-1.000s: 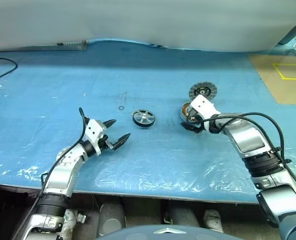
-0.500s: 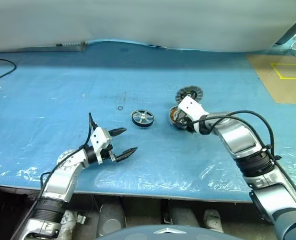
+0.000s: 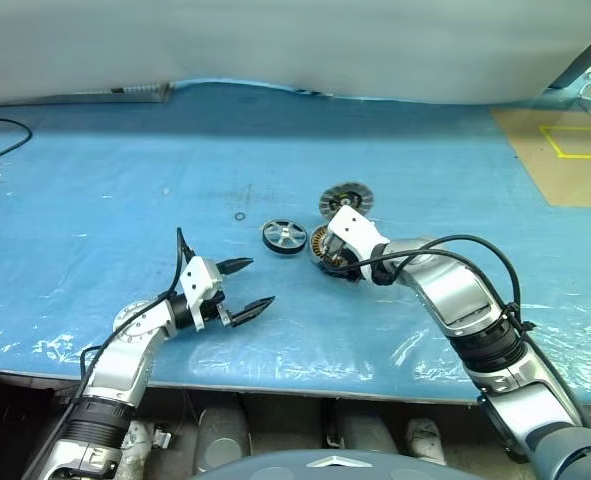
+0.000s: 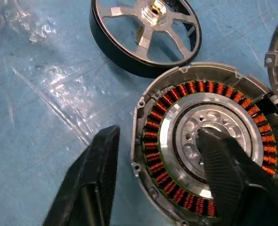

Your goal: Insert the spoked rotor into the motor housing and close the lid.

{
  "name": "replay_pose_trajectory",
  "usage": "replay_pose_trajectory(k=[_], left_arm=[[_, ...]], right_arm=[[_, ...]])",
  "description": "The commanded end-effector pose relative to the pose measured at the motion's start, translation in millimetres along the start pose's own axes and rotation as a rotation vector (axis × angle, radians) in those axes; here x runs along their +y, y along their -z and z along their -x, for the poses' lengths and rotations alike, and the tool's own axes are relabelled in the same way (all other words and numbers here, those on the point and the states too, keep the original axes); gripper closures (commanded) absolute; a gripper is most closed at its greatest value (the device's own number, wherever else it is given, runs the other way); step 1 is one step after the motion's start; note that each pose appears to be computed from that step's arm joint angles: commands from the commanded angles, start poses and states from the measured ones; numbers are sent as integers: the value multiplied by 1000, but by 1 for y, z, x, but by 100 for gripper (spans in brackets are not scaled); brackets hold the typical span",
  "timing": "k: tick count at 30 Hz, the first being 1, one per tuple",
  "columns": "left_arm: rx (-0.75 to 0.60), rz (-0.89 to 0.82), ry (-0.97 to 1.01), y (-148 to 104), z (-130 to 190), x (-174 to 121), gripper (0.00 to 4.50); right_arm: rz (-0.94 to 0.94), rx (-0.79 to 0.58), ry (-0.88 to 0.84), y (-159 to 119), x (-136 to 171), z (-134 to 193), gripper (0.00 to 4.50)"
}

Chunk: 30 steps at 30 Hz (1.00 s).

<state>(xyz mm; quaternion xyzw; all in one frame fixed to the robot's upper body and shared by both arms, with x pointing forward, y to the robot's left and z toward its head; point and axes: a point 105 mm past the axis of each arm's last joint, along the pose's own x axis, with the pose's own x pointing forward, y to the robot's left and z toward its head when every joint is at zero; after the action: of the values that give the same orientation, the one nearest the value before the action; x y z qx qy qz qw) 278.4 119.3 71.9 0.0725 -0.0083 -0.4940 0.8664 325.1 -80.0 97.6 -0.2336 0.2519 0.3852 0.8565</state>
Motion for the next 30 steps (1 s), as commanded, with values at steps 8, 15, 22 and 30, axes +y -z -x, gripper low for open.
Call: replay_pose_trajectory(k=[8,15,22,30], left_arm=[[-33,-10,0,-2,1,1,0],[-50,-5,-23,-4,-1,11,0],[-26,-20,-133,-2,1,41,0],[-3,85,-276,-6,0,95,0]], right_arm=[[13,-85,-17,-46,0,38,6],[12,-302,-72,-45,0,71,6],[-88,-534,37,21,8,61,6],[-185,-663,121,21,10,52,6]])
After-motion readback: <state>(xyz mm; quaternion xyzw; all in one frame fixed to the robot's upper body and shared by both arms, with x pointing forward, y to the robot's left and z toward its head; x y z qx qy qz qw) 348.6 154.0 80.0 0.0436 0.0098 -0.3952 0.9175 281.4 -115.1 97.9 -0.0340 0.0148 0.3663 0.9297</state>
